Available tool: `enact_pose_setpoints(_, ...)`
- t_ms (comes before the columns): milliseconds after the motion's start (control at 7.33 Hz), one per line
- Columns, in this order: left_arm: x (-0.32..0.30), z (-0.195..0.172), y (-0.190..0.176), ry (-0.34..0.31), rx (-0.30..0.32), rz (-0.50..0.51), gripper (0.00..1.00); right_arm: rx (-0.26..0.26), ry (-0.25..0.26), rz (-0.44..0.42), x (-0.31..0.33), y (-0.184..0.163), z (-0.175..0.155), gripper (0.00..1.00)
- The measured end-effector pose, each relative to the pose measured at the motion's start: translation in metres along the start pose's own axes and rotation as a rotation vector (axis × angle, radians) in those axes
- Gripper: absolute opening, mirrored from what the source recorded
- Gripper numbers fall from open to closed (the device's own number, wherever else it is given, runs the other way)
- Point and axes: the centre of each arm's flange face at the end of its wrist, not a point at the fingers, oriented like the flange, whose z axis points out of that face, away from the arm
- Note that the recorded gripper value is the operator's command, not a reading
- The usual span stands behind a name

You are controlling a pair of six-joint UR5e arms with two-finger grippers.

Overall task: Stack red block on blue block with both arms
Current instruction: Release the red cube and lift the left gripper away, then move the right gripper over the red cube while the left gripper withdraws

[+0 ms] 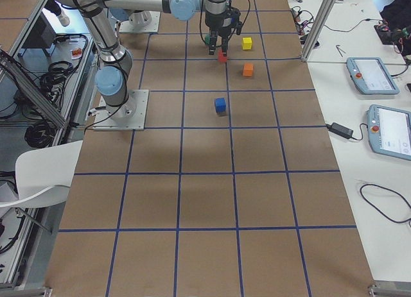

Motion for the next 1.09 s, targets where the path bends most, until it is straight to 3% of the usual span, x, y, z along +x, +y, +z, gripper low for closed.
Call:
enact_pose_setpoints(273, -0.017, -0.037, -0.014, 0.009, 0.046, -0.019, 1.00, 0.001, -0.001, 0.006, 0.000, 0.000, 0.001, 1.00)
enact_pose_setpoints(409, -0.036, -0.073, -0.025, 0.004, 0.054, -0.026, 1.00, 0.002, -0.002, 0.009, 0.000, -0.001, 0.002, 1.00)
enact_pose_setpoints(818, -0.104, -0.209, -0.029, -0.033, -0.057, 0.029, 1.00, -0.017, -0.012, 0.009, -0.001, 0.001, 0.013, 1.00)
enact_pose_setpoints(1091, -0.149, -0.282, -0.007, -0.042, -0.033, 0.060, 1.00, -0.038, -0.020, 0.006, -0.003, 0.004, 0.023, 1.00)
